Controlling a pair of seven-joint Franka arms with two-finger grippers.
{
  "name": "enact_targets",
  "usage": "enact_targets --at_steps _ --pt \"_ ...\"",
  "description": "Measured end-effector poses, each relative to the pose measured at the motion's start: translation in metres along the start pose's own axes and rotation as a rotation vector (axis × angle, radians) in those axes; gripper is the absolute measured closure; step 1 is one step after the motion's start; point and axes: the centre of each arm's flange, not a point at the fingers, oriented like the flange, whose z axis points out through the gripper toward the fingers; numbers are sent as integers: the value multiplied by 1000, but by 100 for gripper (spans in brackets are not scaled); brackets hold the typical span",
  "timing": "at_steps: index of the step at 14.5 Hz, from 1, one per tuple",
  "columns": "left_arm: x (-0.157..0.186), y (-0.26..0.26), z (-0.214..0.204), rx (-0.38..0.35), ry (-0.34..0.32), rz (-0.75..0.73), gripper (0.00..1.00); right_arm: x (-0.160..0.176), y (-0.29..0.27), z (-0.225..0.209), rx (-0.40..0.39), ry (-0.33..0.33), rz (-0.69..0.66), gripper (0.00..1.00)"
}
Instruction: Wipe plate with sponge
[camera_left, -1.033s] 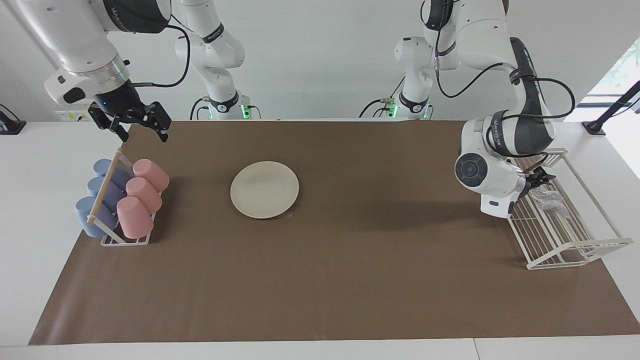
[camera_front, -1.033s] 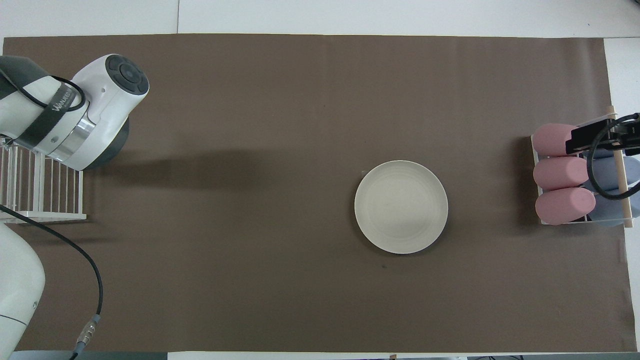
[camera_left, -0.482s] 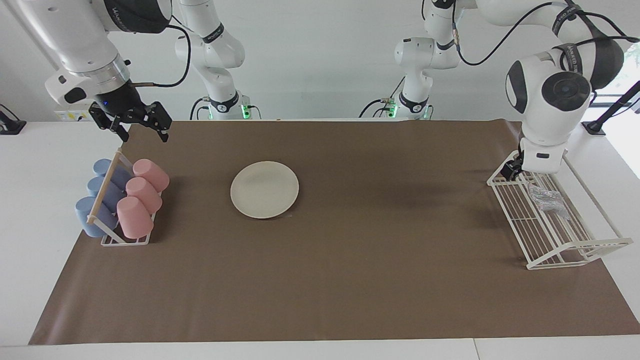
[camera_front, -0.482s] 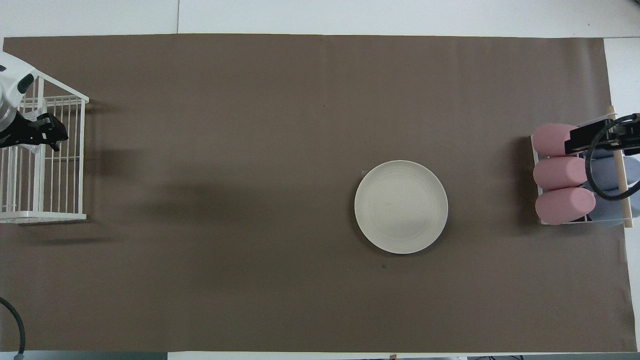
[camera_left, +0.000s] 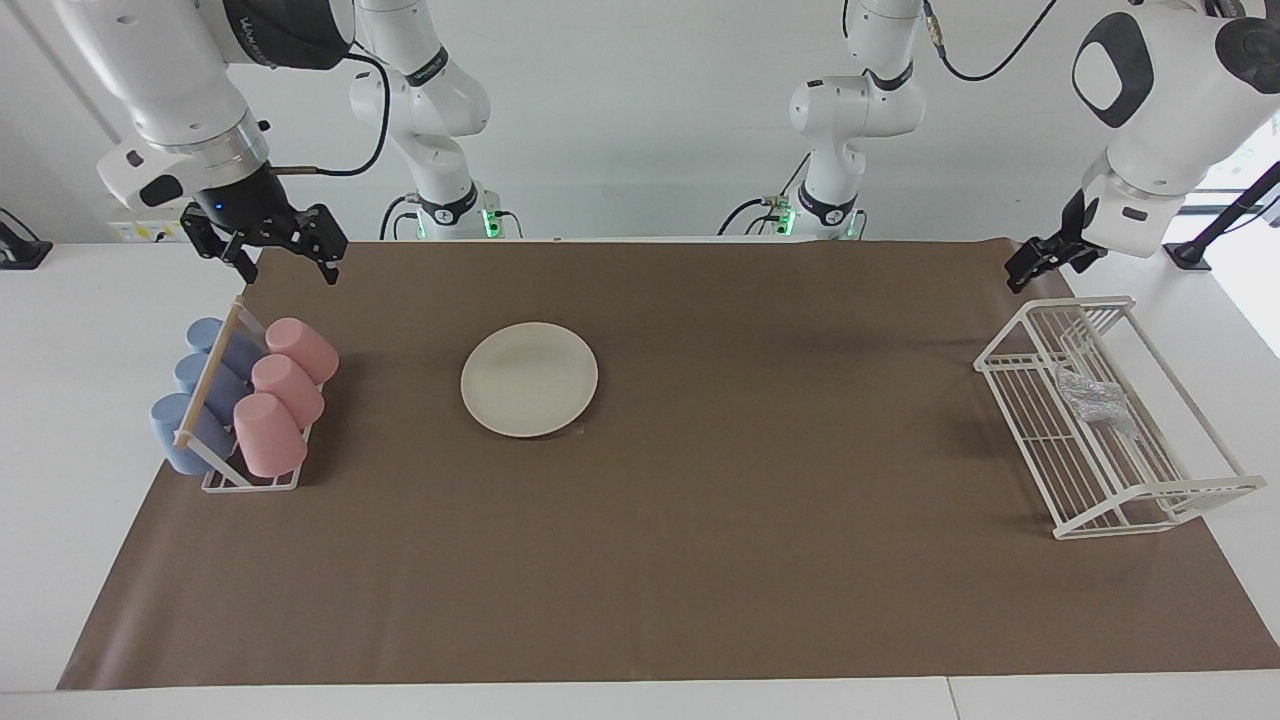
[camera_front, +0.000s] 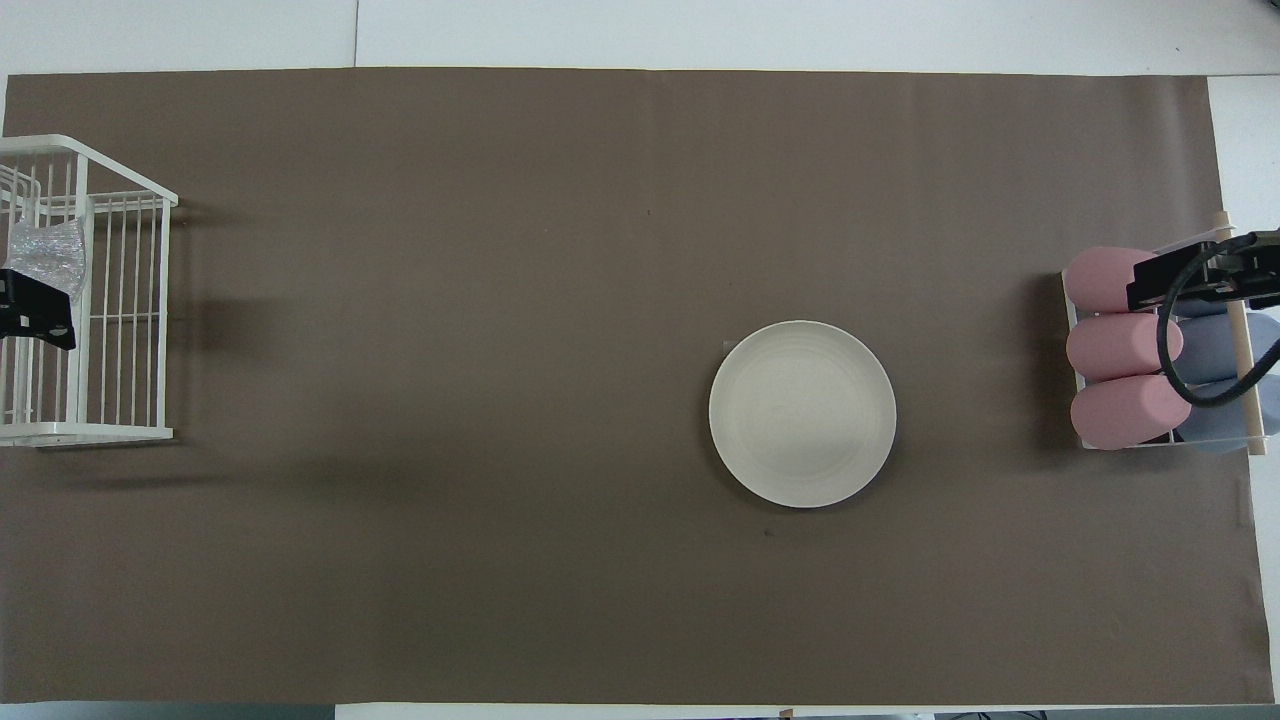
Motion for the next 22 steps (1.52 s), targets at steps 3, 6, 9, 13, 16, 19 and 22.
enact_targets --at_steps 3,6,9,13,16,19,22 --pt "-19 6 3 -74 15 11 0 -2 0 2 0 -16 0 0" --pt "-21 7 -1 -94 38 11 0 -3 0 3 0 -28 0 0" --pt "-20 10 -6 -99 51 -30 0 -3 1 3 2 -29 2 0" --pt "-11 16 -3 -85 45 -49 0 -6 1 10 22 -60 6 0" --pt "-5 23 -1 -44 35 81 0 -6 1 11 26 -62 7 0" --pt "3 27 -23 -35 42 145 0 -6 11 12 27 -65 15 0" --pt "12 33 -30 -36 42 176 0 -7 18 17 28 -73 19 0"
